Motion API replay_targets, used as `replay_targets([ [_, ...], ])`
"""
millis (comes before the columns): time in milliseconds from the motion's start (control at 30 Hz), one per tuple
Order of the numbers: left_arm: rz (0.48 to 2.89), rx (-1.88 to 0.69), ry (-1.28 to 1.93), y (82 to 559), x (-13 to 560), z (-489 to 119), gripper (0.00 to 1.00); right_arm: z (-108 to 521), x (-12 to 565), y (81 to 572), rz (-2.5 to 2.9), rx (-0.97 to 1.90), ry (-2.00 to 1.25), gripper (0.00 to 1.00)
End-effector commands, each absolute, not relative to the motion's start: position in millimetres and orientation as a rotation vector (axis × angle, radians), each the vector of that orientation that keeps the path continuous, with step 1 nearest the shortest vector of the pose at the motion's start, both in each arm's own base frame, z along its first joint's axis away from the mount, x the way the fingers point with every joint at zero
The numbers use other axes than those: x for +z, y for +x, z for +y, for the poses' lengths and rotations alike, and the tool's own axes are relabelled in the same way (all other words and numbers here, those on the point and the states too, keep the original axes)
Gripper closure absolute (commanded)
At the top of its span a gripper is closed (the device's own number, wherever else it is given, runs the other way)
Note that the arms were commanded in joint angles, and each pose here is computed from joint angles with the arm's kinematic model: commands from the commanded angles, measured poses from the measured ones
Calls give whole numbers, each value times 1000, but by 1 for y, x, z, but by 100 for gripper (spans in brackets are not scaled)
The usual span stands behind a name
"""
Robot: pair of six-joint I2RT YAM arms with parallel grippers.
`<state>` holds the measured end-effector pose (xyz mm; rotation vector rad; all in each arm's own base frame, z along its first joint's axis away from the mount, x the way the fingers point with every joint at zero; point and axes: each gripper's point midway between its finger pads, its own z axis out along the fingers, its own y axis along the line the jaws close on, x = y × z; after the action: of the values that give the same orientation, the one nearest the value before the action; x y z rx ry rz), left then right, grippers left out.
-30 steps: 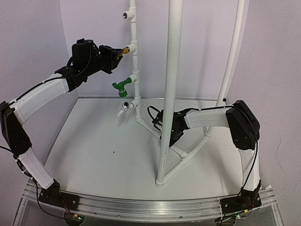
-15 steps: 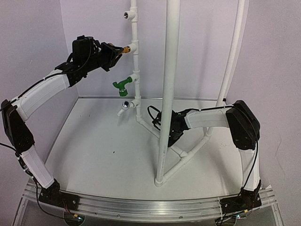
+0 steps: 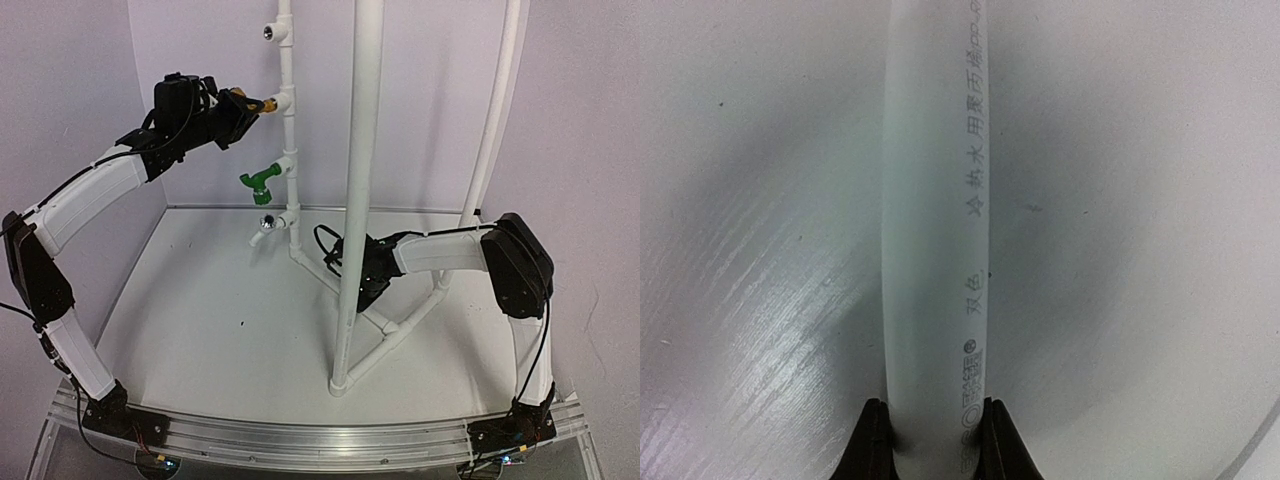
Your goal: Install the water faucets
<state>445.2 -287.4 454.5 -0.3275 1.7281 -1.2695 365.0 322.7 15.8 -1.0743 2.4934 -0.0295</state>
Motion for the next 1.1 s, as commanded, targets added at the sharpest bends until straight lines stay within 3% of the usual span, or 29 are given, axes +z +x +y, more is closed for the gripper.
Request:
replay_targets([
  [0,1636,-1231,-57,425,488,-311,100,352,7,337,2433,79,-1250,100],
  [400,1500,-882,404,410,486,-331,100,351,6,337,2434,77,-1251,100],
  [1067,1086,-85,1136,391,424,-353,100,351,6,338,2434,73,-1248,100],
])
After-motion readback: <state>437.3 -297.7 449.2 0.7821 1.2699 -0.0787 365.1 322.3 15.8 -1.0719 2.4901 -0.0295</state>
